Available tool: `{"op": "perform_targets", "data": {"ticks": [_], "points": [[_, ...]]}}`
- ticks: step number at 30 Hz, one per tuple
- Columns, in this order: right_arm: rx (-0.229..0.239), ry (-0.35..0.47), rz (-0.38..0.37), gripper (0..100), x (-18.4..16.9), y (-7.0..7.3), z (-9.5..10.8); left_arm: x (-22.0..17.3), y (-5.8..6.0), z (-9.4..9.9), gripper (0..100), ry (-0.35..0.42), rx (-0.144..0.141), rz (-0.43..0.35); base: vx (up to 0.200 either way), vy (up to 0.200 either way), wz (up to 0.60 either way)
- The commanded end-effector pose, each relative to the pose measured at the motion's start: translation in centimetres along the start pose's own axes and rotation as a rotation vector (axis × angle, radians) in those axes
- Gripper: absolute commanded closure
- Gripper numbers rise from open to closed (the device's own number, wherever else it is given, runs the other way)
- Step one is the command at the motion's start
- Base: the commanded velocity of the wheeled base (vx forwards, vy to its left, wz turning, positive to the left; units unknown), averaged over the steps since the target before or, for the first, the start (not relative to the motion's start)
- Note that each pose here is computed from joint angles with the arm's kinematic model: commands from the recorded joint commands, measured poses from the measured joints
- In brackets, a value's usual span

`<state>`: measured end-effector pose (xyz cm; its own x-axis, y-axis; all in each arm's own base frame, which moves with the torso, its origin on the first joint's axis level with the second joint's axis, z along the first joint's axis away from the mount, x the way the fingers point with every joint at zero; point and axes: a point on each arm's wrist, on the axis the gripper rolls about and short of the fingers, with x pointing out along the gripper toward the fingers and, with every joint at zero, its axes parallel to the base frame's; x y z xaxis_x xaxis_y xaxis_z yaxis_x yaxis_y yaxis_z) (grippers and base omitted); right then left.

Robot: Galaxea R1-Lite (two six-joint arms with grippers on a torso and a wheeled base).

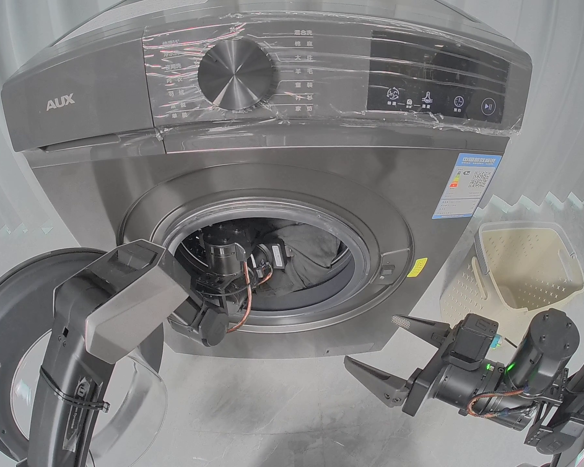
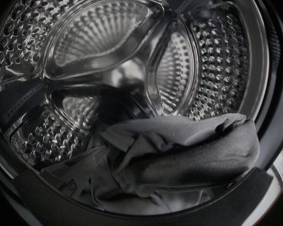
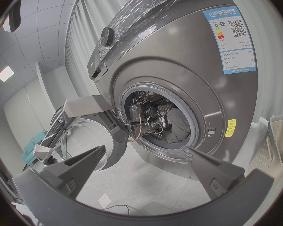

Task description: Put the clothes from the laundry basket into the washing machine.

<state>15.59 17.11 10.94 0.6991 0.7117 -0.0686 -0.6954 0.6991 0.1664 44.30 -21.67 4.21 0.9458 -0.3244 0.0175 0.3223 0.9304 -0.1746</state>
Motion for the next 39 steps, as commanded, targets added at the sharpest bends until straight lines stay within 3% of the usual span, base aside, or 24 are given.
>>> {"op": "perform_targets", "data": {"ticks": [1,7,10,12,13,21,27,33,39], "points": [[0.0,-0.008,0.003,0,0.0,0.1,0.2,-2.5,-1.4,0.7,0,0.089,0.017,-0.037,0.0,0.0,0.0],[0.0,-0.008,0.008,0,0.0,0.2,0.2,-3.4,-1.8,-1.1,0,0.164,0.032,-0.062,0.0,0.0,0.0],[-0.002,-0.01,0.011,0,0.0,0.2,0.2,-4.1,-1.7,-2.1,0,0.217,0.063,-0.08,0.0,0.0,0.0],[-0.002,-0.009,0.009,0,-0.1,0.2,0.2,-4.1,-1.7,-2.3,0,0.223,0.067,-0.081,0.0,0.0,0.0],[-0.002,-0.009,0.009,0,0.0,0.2,0.2,-4.5,-1.4,-2.6,0,0.243,0.086,-0.086,0.0,0.0,0.0],[-0.001,-0.006,0.015,0,0.0,0.3,0.1,-7.0,-0.4,-3.3,0,0.333,0.134,-0.094,0.0,0.0,0.0],[-0.001,-0.005,0.021,0,0.0,0.5,0.1,-8.4,-0.9,-2.9,0,0.35,0.131,-0.179,0.0,0.0,0.0],[-0.001,-0.006,0.02,0,0.0,0.5,0.1,-8.8,-1.8,-1.5,0,0.293,0.113,-0.301,0.0,0.0,0.0],[-0.001,-0.012,0.021,0,0.1,0.5,0.2,-8.5,-2.6,-2.1,0,0.277,0.114,-0.334,0.0,0.0,0.0]]}}
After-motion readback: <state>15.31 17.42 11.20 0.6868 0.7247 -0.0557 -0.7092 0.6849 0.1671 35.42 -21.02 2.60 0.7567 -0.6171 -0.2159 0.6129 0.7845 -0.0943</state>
